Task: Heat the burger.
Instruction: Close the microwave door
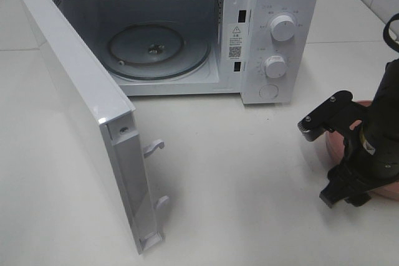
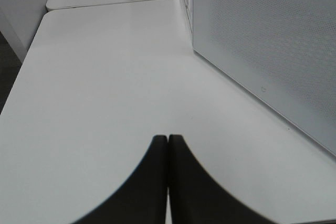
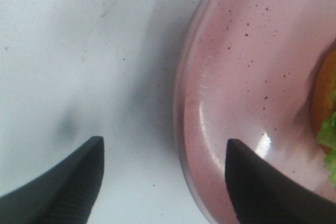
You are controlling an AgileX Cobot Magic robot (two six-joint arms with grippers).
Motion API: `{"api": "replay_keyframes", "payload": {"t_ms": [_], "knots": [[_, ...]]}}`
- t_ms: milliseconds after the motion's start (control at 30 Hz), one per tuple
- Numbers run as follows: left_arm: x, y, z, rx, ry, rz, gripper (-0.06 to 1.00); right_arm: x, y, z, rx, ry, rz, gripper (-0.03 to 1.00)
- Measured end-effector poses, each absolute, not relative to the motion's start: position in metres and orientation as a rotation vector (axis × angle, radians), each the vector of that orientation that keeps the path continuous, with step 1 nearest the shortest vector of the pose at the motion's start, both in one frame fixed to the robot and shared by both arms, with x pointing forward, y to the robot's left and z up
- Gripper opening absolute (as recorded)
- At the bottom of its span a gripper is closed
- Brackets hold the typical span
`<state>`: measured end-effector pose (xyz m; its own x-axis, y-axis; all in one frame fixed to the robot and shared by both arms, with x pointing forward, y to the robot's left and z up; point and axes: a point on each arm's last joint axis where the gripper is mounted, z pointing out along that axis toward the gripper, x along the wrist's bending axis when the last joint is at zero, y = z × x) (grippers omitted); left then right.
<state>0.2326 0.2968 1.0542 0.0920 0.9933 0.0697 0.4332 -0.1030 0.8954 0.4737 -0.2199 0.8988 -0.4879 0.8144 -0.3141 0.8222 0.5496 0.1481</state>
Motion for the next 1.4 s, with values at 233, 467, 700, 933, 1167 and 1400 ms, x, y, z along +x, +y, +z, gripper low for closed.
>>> {"api": "replay_keyframes", "payload": {"t_ms": [233, 467, 700, 933, 1167, 1400], "knots": [[0.233, 0.297, 1.054, 1.640, 1.431, 0.969, 0.00, 0.486, -0.209, 0.932, 1.559, 2.339, 0.088, 0.72], [0.233, 0.297, 1.054, 1.640, 1.431, 0.969, 0.00, 0.494, -0.197, 0.969, 1.677, 2.342, 0.165, 0.73], [0.233, 0.297, 1.054, 1.640, 1.431, 0.969, 0.00, 0.501, -0.211, 1.002, 1.850, 2.275, 0.211, 0.73], [0.233, 0.297, 1.054, 1.640, 1.431, 0.969, 0.00, 0.494, -0.244, 1.022, 1.998, 2.183, 0.229, 0.73], [0.233, 0.297, 1.054, 1.640, 1.431, 0.969, 0.00, 0.464, -0.260, 1.064, 1.994, 2.084, 0.345, 0.73], [0.233, 0.297, 1.054, 1.640, 1.431, 0.969, 0.00, 0.414, -0.272, 1.082, 1.914, 2.006, 0.463, 0.73]]}}
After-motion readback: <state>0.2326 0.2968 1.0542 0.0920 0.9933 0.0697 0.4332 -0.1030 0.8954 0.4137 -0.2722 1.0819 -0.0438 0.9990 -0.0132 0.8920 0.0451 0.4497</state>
